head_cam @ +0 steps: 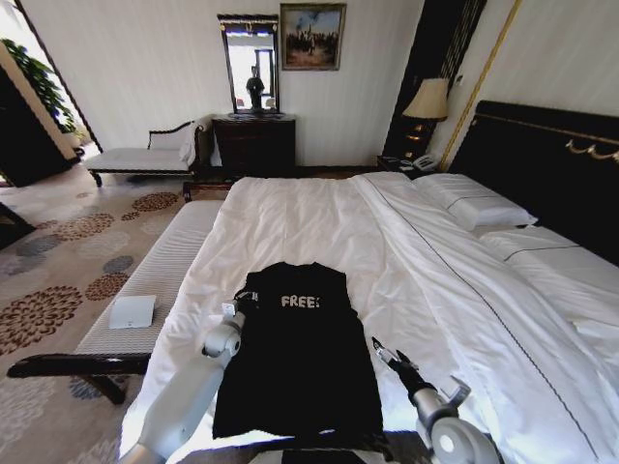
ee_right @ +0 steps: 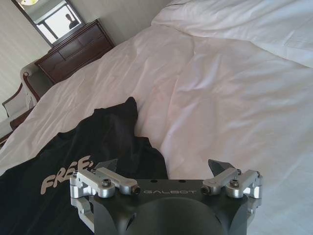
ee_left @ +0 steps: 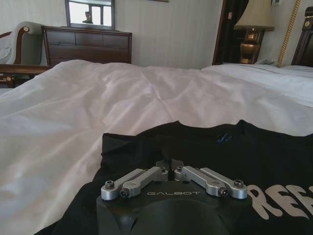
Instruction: Fold the clothes on the bed.
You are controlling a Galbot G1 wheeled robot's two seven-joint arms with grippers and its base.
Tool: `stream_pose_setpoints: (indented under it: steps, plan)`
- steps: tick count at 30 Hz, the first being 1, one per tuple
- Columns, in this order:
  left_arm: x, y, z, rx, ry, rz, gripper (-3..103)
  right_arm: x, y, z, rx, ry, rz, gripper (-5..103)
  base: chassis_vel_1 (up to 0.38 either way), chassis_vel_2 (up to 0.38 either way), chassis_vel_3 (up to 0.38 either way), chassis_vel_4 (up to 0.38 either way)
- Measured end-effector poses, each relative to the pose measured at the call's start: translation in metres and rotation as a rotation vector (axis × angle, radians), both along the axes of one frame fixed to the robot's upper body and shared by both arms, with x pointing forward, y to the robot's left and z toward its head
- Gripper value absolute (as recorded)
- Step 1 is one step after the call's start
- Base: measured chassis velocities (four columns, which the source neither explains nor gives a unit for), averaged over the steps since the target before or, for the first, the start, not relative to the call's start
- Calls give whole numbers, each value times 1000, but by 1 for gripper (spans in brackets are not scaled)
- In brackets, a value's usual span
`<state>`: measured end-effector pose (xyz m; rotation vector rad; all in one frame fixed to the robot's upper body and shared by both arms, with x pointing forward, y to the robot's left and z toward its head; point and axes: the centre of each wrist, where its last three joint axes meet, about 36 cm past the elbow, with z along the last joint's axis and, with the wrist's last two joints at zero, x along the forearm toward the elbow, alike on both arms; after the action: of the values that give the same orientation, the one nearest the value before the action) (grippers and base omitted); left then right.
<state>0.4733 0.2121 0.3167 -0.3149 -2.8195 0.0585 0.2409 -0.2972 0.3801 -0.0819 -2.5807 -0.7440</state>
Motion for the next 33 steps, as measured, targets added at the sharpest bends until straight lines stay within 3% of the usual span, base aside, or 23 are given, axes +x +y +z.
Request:
stream_pose_setpoints:
  steps: [11, 24, 33]
  plan:
    - [-1, -25, -10, -7, 21, 4, 0, 1, 1, -1, 4, -4, 3, 100, 0, 0, 0, 0]
    - [26, -63, -13, -42, 40, 49, 0, -1, 1, -3, 4, 0, 1, 100, 0, 0, 0, 0]
    - [27, -72, -21, -27, 65, 55, 0, -3, -1, -3, 0, 1, -3, 100, 0, 0, 0, 0]
